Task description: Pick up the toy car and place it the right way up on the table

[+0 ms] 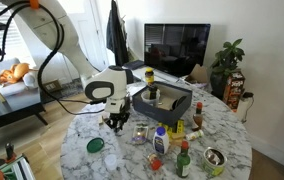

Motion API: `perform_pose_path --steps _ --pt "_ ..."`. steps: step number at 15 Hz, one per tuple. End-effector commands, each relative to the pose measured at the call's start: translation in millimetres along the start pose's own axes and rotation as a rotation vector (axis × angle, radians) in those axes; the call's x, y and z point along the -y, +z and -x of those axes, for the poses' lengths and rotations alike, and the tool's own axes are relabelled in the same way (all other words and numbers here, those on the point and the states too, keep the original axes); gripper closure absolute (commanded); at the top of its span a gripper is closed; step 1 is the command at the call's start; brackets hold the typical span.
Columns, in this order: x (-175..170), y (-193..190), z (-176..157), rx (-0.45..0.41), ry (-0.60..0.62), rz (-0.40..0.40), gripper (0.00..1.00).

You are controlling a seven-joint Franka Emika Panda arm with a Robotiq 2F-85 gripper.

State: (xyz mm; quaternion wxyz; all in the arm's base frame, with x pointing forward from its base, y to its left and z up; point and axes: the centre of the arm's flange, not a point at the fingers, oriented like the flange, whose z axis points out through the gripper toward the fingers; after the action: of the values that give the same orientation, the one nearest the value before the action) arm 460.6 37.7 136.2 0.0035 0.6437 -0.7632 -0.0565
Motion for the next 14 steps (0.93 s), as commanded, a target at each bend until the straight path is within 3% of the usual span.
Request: perform_pose_path --steps 1,14 --pt "-2 -27 15 -0.149 -0.019 -0.016 0.93" --pt "21 -3 51 -0.575 -0.129 0.048 0.93"
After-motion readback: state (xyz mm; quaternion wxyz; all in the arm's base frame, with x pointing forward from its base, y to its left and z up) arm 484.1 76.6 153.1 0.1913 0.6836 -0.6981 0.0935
